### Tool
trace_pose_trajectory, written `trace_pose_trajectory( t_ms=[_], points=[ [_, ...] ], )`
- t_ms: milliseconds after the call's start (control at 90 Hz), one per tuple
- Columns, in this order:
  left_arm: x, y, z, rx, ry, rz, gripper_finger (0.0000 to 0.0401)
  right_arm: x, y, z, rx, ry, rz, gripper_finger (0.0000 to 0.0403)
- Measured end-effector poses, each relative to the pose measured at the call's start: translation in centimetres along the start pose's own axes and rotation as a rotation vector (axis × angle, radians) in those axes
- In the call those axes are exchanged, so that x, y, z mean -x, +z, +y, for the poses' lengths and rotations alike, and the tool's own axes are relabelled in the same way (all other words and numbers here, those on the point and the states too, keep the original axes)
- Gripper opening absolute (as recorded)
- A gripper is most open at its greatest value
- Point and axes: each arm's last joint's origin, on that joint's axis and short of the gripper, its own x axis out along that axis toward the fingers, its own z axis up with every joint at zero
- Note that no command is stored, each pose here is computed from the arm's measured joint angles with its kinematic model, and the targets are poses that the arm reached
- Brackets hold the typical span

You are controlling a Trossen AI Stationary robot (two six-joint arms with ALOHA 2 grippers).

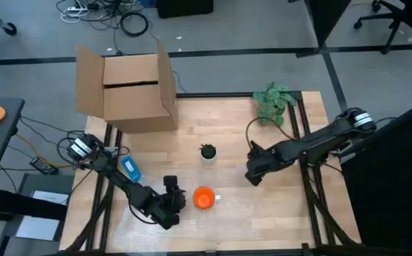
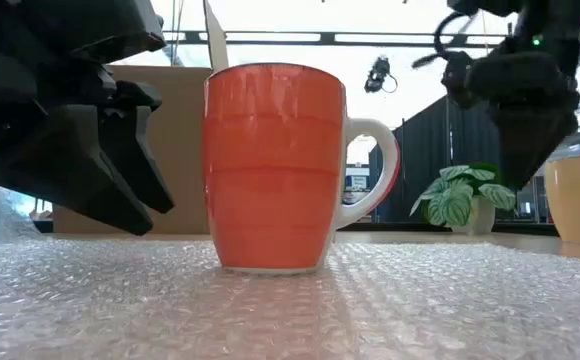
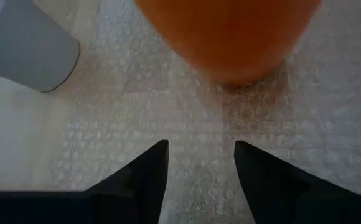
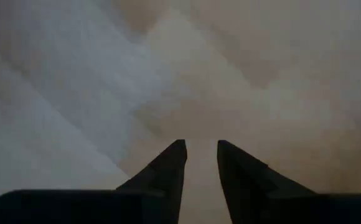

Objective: Wrap mug
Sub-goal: Wrap the orange mug with the transparent bubble wrap

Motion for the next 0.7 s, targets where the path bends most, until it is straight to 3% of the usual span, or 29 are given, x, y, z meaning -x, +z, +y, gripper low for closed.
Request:
trace_pose_trajectory(
  t_ms=[167,411,611,700],
  points=[
    [0.0,0.0,0.0,-0.003,0.015,-0.009,0.017,-3.2,-0.9,-0.2,-0.1,0.112,-0.049,0.0073],
    [0.0,0.0,0.1,-0.004,0.023,-0.012,0.017,-7.0,-1.3,0.8,-0.129,0.047,-0.04,0.0073],
    [0.0,0.1,0.1,-0.005,0.043,-0.023,0.017,-6.4,-0.4,2.5,-0.114,0.072,-0.115,0.007],
    [0.0,0.1,0.1,-0.003,0.043,-0.025,0.017,-5.4,0.3,3.5,-0.088,0.117,-0.145,0.0051]
  ],
)
